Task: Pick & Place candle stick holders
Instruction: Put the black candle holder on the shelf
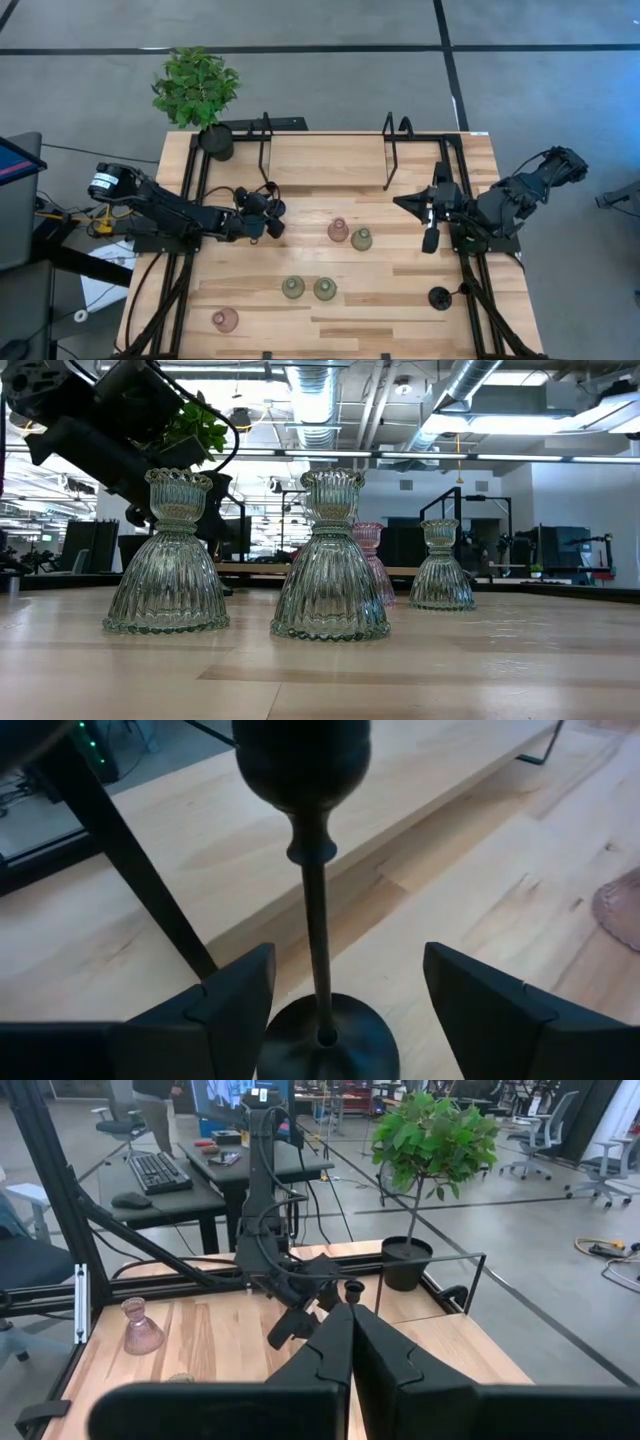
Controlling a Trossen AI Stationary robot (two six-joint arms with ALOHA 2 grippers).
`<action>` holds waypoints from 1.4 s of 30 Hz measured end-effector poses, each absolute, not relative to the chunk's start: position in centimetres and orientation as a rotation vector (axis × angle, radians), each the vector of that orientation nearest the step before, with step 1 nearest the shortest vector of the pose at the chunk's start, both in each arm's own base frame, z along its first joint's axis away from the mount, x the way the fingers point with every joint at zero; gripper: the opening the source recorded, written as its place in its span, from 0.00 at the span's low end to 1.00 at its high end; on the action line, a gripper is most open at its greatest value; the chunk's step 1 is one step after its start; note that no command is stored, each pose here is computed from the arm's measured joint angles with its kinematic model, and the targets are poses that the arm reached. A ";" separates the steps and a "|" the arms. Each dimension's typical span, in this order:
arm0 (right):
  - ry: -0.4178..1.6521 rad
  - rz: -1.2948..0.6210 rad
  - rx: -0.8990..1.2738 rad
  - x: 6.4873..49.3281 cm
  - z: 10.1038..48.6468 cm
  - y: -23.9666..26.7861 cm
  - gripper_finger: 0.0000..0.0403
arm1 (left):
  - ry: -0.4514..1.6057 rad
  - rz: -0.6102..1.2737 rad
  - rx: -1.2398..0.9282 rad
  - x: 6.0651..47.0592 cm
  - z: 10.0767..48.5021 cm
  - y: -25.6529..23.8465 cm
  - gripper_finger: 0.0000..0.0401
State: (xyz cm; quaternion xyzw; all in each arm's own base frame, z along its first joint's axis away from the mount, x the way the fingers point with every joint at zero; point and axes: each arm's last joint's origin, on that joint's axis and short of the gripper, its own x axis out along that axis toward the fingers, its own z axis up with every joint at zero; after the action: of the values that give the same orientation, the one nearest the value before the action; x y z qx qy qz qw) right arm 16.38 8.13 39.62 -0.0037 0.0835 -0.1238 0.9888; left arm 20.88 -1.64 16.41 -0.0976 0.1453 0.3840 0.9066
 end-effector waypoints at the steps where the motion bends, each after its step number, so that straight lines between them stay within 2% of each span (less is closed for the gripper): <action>1: 0.168 -0.249 -0.007 16.4 39.6 8.1 0.00 | 0.298 0.795 -0.203 20.9 16.4 -1.6 0.61; 5: 0.168 -0.249 -0.006 16.4 39.6 8.1 0.00 | 0.294 0.795 -0.205 20.9 16.5 -1.6 0.52; 15: 0.168 -0.248 -0.006 16.4 39.6 8.1 0.00 | 0.295 0.793 -0.207 20.9 16.5 -1.6 0.19; 20: 0.168 -0.246 -0.006 16.4 39.6 8.1 0.00 | 0.323 0.712 -0.237 21.1 16.4 -1.8 0.07; 24: 0.168 -0.245 -0.006 16.4 39.6 8.2 0.00 | 0.340 0.639 -0.268 21.2 16.5 -2.0 0.05; 33: 0.168 -0.245 -0.006 16.4 39.6 8.2 0.00 | 0.371 0.590 -0.279 21.2 16.3 -2.2 0.13; 42: 0.169 -0.237 -0.007 16.3 39.6 8.3 0.00 | 0.374 0.593 -0.277 21.2 16.2 -2.2 0.08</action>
State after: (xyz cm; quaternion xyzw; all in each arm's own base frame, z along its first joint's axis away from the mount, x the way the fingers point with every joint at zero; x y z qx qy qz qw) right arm 16.32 8.27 39.62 -0.0035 0.0840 -0.1183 0.9894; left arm 21.18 -2.19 16.21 -0.1352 0.1827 0.2893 0.9299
